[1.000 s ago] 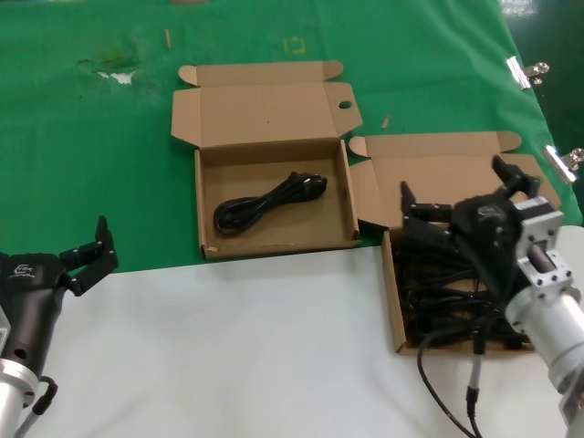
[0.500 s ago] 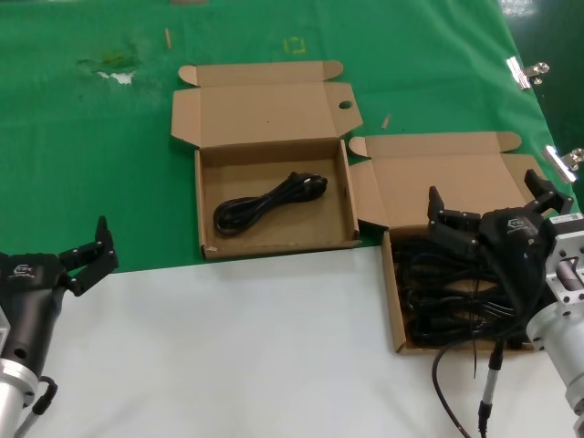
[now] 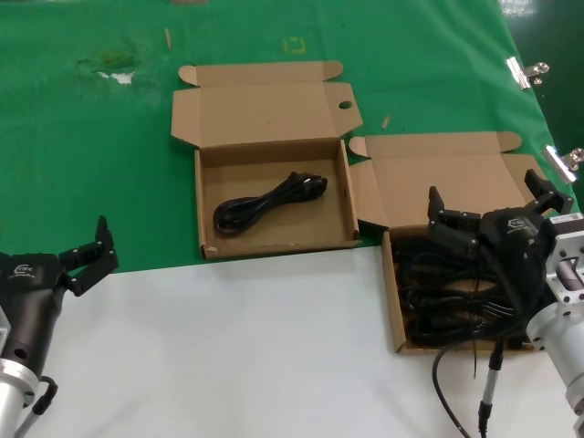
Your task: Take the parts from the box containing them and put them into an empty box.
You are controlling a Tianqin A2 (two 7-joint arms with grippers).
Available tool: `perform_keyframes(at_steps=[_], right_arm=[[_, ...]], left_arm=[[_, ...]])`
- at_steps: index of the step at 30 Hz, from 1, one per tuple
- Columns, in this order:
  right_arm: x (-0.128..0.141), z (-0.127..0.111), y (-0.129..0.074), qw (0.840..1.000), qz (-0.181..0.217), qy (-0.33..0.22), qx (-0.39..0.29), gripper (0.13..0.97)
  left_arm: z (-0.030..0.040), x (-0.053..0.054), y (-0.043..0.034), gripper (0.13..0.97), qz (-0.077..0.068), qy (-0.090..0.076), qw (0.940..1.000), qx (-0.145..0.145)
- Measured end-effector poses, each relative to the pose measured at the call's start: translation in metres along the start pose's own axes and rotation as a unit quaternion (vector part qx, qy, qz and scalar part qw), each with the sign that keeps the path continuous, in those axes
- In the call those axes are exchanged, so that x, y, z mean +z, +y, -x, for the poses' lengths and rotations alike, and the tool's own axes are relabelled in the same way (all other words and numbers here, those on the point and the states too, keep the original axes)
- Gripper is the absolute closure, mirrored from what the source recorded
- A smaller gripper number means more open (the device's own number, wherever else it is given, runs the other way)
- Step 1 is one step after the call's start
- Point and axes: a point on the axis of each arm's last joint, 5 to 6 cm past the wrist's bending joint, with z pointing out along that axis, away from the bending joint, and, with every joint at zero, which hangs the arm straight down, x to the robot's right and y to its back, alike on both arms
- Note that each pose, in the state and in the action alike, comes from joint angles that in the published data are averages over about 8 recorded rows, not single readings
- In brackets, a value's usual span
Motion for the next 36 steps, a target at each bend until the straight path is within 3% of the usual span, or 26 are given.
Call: perform_keyframes(at_steps=[36], right_arm=[[0.0000,0.0000,0.0000,1.000,0.000,0.000,0.000,0.130]], left_arm=[[0.0000,0.0000,0.0000,0.132,0.000,0.000,1.0000,0.000]])
